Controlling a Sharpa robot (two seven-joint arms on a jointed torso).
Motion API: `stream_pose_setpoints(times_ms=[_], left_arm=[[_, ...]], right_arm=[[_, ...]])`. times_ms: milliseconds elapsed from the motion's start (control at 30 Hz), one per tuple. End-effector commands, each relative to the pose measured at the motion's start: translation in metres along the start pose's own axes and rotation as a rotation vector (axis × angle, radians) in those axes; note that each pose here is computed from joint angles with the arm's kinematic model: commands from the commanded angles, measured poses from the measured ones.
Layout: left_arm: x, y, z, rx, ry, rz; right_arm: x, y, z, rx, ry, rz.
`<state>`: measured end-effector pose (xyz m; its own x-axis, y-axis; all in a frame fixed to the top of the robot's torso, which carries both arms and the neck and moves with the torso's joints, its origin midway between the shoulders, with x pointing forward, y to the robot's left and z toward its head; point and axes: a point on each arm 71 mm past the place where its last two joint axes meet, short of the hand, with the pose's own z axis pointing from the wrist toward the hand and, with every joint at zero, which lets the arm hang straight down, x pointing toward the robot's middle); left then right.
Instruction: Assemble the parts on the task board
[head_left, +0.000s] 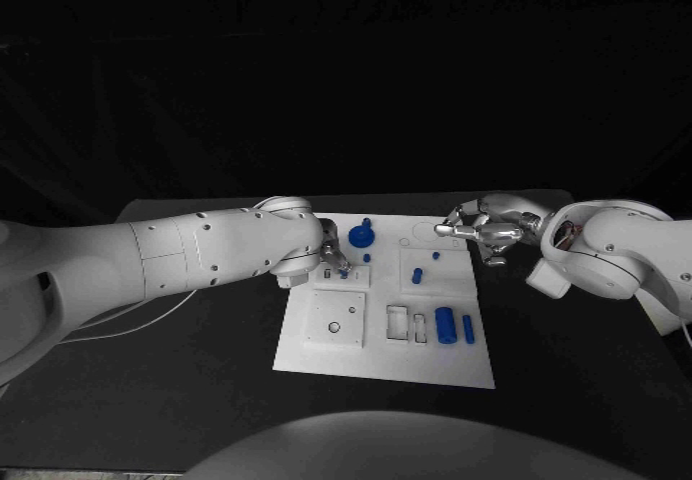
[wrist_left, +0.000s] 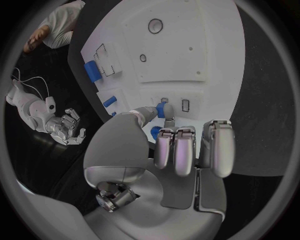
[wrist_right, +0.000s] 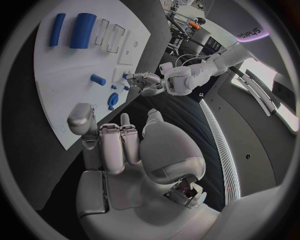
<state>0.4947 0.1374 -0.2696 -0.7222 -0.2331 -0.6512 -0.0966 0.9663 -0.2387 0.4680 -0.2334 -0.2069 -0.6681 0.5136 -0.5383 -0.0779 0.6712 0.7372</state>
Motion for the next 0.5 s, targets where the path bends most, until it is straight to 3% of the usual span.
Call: stream_pose_setpoints(times_ms=[33, 267, 500], left_arm=[[0.0016, 0.0003, 0.0006, 0.003, 0.001, 0.003], [-0.0002, -0.0026, -0.0006, 0.032, -0.030, -0.026], [-0.0073, -0.0078, -0.0082, 0.074, -0.060, -0.038]], right_arm=[[0.0015, -0.0006, 0.0000, 0.004, 0.016, -0.002], [0.0015, -0.0008, -0.0001, 0.006, 0.015, -0.001], [0.0015, -0.0013, -0.0007, 0.011, 0.015, -0.001]])
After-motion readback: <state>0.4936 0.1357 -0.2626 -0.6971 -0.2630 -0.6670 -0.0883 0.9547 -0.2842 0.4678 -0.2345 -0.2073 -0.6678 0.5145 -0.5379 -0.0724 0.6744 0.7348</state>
